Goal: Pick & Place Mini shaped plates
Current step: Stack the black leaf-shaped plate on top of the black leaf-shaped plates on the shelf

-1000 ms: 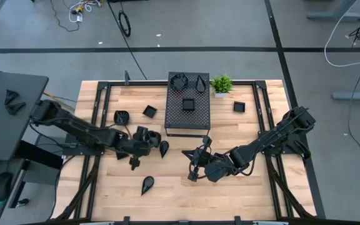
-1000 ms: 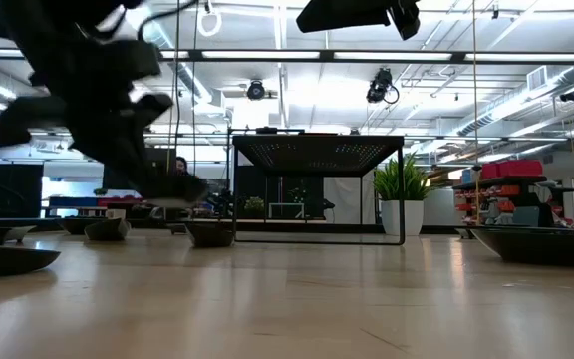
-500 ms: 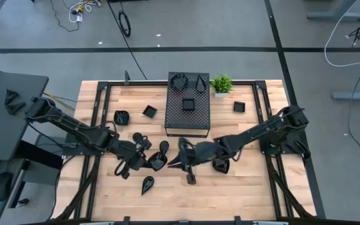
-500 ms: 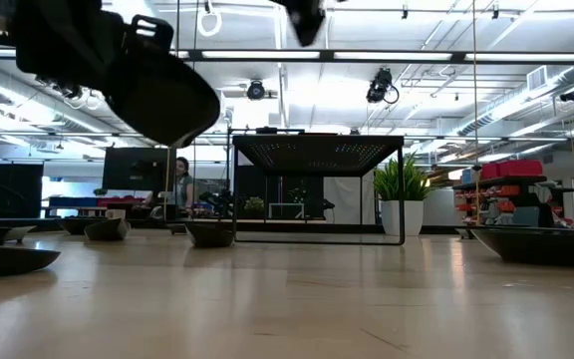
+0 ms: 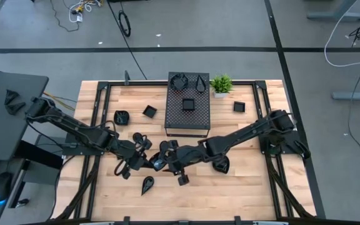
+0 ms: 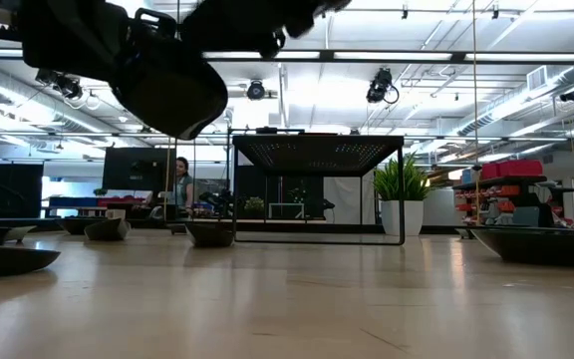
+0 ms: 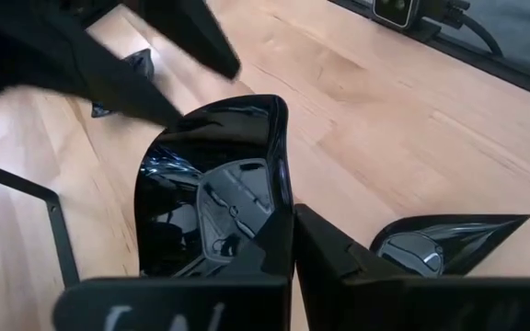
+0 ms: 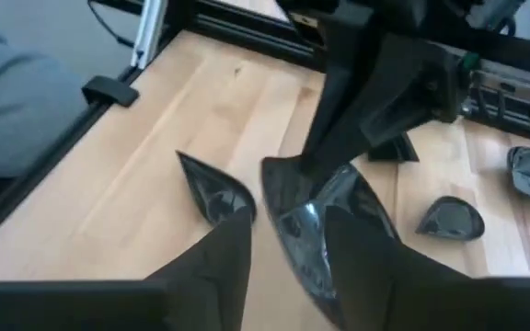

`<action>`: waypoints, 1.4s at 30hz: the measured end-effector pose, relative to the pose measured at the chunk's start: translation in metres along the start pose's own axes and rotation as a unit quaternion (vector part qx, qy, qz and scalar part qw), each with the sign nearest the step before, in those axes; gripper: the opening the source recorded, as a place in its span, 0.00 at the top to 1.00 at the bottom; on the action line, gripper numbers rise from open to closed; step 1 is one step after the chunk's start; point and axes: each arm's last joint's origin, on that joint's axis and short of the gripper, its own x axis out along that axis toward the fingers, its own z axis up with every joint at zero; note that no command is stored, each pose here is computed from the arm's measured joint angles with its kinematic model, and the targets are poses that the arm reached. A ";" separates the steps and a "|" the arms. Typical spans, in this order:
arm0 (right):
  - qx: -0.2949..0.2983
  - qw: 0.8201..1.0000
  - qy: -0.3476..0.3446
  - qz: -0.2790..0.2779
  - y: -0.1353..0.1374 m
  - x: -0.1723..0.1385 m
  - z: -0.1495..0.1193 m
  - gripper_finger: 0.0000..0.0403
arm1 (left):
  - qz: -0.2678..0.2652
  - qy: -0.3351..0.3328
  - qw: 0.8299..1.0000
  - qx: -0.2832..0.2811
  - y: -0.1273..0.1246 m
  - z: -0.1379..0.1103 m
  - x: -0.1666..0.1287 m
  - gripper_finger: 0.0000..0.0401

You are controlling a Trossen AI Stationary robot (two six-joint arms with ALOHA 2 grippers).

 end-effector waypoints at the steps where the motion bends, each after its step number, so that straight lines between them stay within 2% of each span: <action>1: -0.002 1.000 0.006 0.001 0.000 0.001 -0.002 0.66 | 0.001 -0.001 1.000 0.000 0.000 0.000 0.000 0.98; 9: -0.017 1.000 0.006 0.012 -0.001 0.005 -0.005 0.76 | 0.006 -0.005 1.000 0.002 0.001 0.001 0.000 0.97; 19: -0.037 0.999 0.007 0.014 0.000 0.005 -0.005 0.98 | 0.028 0.001 1.000 0.010 0.002 0.001 0.000 0.97; 24: -0.042 0.999 0.011 0.018 0.000 0.005 -0.006 0.98 | 0.032 -0.015 0.999 -0.016 0.003 0.003 0.000 0.96; 27: -0.045 0.998 0.020 0.028 0.004 0.004 -0.007 0.99 | 0.033 -0.043 0.998 -0.026 0.004 0.008 0.000 0.89; 35: -0.028 0.996 0.058 0.068 0.027 0.002 -0.013 1.00 | 0.063 -0.099 0.993 -0.034 0.010 0.020 -0.012 0.63; 38: -0.028 0.995 0.057 0.075 0.041 -0.003 -0.010 1.00 | 0.108 -0.065 0.991 -0.054 0.012 0.016 -0.025 0.58; 42: -0.102 0.994 0.028 0.040 0.053 -0.024 0.007 1.00 | 0.151 0.017 0.984 -0.095 0.012 0.000 -0.039 0.56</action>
